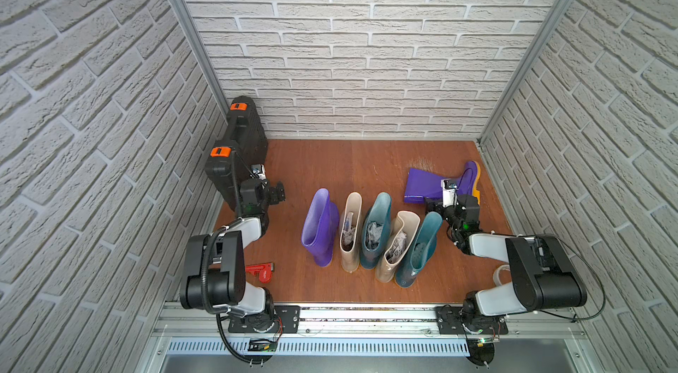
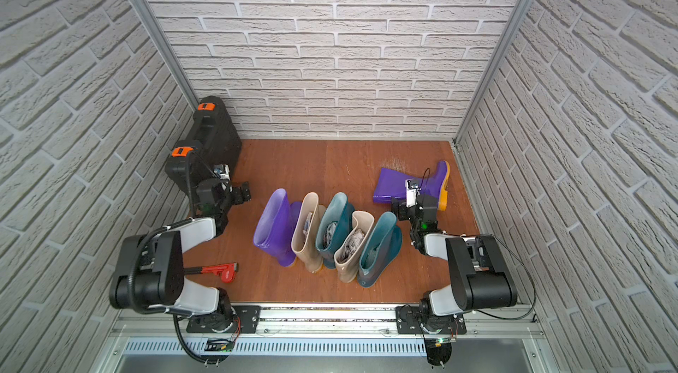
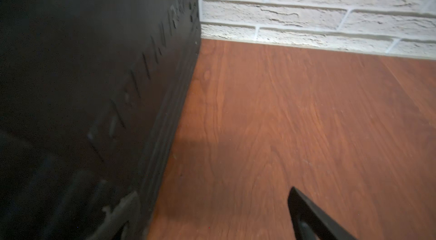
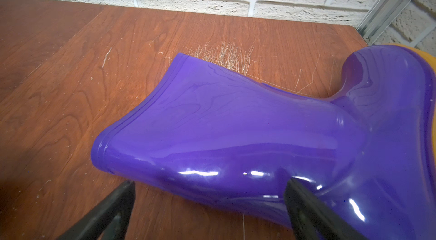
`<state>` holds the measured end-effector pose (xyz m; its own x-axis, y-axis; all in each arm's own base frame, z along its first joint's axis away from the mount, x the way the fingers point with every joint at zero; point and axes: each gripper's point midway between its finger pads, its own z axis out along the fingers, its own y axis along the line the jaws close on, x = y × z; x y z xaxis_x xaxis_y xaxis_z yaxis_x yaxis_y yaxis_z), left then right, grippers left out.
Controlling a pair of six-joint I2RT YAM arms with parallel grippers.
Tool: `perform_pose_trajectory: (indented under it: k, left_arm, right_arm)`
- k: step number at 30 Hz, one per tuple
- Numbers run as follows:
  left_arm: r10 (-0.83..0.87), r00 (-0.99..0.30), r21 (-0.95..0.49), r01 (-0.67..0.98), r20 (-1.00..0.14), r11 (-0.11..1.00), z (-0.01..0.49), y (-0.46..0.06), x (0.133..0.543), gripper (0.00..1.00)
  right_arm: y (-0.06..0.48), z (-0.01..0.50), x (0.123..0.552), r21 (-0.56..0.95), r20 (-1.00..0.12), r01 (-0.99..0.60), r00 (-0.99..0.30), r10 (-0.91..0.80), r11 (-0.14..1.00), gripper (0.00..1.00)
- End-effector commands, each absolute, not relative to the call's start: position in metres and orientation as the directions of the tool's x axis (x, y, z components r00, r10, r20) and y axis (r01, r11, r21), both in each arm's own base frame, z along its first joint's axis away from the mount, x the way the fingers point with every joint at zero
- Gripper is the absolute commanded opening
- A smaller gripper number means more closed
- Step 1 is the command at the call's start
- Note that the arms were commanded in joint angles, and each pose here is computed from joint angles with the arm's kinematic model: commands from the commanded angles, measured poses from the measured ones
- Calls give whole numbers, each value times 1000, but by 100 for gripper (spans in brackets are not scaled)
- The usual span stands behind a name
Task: Match and arrange rain boots in pairs
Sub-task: Pick up the rain boot at the center of the board.
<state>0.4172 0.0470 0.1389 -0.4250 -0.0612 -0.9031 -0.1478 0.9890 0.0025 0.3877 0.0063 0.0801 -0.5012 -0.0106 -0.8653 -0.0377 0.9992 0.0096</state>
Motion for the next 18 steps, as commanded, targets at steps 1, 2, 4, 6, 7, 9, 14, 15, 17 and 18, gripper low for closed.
perform_pose_trajectory:
  k: [1, 2, 4, 6, 7, 9, 14, 15, 17, 18]
  left_arm:
    - [-113, -433, -21, -211, -894, 977, 177, 48, 410, 98]
    - [-107, -435, -16, -208, -894, 978, 189, 44, 409, 98]
    - [-80, -442, 14, -204, -893, 979, 213, 36, 406, 98]
    - [-55, -431, 43, -213, -900, 976, 236, 31, 402, 98]
    - [-57, -429, 36, -205, -902, 978, 243, 27, 399, 98]
    - [-77, -412, -3, -178, -908, 984, 260, 18, 394, 98]
    - [-86, -426, -74, -46, -901, 996, 296, -17, 373, 98]
    - [-72, -442, -73, -14, -894, 997, 301, -26, 366, 98]
    - [-51, -466, -61, 7, -883, 998, 312, -39, 348, 98]
    - [-51, -494, -64, 10, -868, 998, 315, -44, 338, 98]
  right_arm:
    - [5, 134, 412, -6, -840, -19, -543, -15, 1000, 100]
    - [7, 141, 415, -14, -824, -44, -565, -36, 999, 100]
    - [10, 165, 424, -13, -820, -60, -570, -45, 998, 100]
    - [10, 180, 427, 6, -821, -46, -571, -21, 999, 100]
    - [9, 185, 428, 14, -823, -34, -568, -8, 999, 100]
    - [8, 192, 428, 35, -818, -13, -575, 21, 999, 100]
    - [5, 233, 419, 90, -816, 47, -570, 101, 995, 100]
    - [4, 243, 416, 102, -816, 61, -565, 118, 993, 100]
    - [6, 260, 409, 123, -816, 59, -563, 135, 991, 100]
    - [8, 269, 405, 136, -814, 56, -563, 144, 989, 100]
